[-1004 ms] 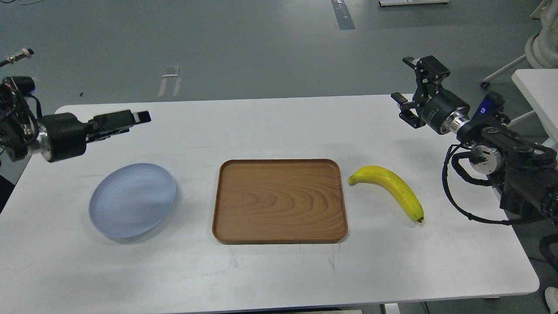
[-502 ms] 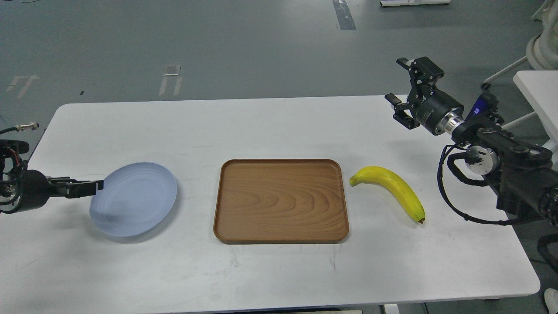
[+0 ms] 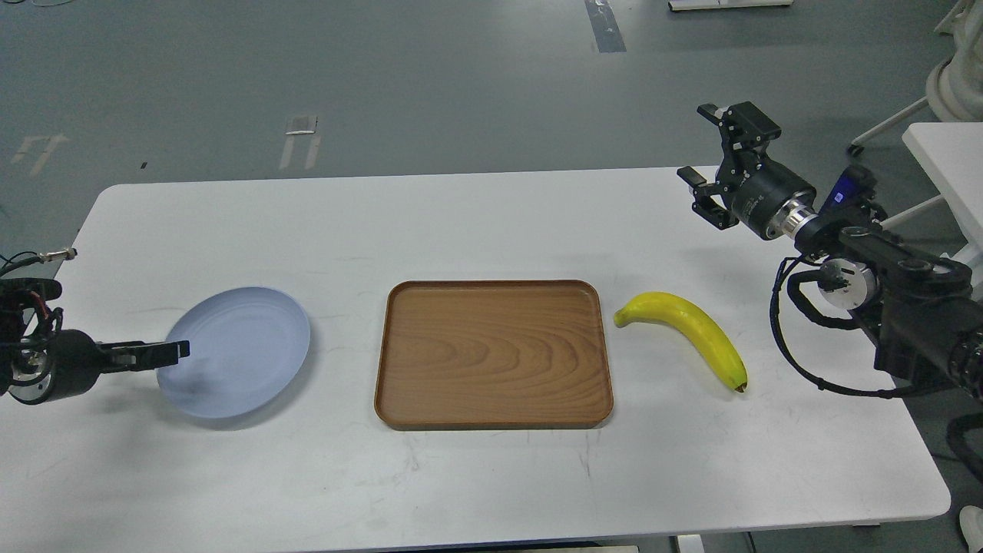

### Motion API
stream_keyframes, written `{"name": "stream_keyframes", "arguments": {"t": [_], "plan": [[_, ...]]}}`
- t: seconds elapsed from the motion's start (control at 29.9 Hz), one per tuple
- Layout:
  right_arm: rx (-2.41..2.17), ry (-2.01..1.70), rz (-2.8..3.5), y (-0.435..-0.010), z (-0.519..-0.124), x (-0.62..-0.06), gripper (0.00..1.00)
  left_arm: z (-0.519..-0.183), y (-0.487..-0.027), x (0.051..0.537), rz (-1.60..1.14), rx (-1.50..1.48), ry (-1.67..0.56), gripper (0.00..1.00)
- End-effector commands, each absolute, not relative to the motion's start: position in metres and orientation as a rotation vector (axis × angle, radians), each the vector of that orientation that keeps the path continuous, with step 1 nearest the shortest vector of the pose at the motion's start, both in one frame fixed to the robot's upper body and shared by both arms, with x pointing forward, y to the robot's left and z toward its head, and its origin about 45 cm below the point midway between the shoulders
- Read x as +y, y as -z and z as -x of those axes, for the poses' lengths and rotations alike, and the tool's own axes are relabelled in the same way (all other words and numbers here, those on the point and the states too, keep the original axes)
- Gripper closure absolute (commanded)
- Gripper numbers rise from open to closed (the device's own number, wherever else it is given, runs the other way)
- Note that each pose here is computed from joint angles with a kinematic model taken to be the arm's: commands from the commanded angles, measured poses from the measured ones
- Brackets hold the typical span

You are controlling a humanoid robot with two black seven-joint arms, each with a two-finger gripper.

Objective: Place banana on plate with both arms
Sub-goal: 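Grasp the light blue plate's rim with the left gripper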

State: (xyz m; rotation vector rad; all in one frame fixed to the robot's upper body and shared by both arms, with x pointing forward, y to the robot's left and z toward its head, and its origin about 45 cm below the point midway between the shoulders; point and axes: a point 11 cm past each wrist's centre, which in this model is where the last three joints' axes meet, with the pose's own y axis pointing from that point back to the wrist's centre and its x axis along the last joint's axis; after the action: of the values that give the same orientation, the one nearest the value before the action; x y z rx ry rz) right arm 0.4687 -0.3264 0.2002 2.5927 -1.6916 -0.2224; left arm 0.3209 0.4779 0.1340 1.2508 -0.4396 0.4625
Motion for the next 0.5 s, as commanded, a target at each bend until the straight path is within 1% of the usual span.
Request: {"name": "stream_keyframes", "arguments": {"t": [0.0,0.03,0.07,0.1,0.13,0.17,0.2,0.47], "plan": [[-1.692,0.222,-2.593,-0.2006,-0.4689,-0.3263,0.0,-0.321,-0.1323,0.4757,-1.245,-0.436,-0.463,0.38],[-1.692,0.222,-2.593,-0.2006,-0.4689,-0.3263,0.0,-0.321,-0.1323,0.4757,-1.245,-0.436,-0.463,0.47],[-1.692,0.222,-2.593,-0.2006,-0.4689,-0.3263,0.0,-0.321,-0.1322,0.4758,-1.246,-0.437,-0.462,0.6],[-1.692,0.222,-2.593,-0.2006,-0.4689,-0.3263,0.0,-0.321,-0.1323,0.4757,-1.245,-0.436,-0.463,0.69],[-1.692,0.222,-2.593,-0.2006,-0.4689,-0.3263,0.0,-0.3212,-0.1319,0.475,-1.243,-0.436,-0.463,0.89],[-1.692,0.222,-2.593,-0.2006,-0.4689,-0.3263,0.0,-0.3212,-0.1319,0.475,-1.243,-0.436,-0.463,0.99],[-1.692,0.224,-2.592,-0.1999,-0.4685,-0.3265,0.0,-0.3213,-0.132,0.475,-1.243,-0.438,-0.463,1.0],[-1.691,0.231,-2.587,-0.1967,-0.4667,-0.3273,0.0,-0.3229,-0.1339,0.4752,-1.241,-0.441,-0.469,1.0]]}}
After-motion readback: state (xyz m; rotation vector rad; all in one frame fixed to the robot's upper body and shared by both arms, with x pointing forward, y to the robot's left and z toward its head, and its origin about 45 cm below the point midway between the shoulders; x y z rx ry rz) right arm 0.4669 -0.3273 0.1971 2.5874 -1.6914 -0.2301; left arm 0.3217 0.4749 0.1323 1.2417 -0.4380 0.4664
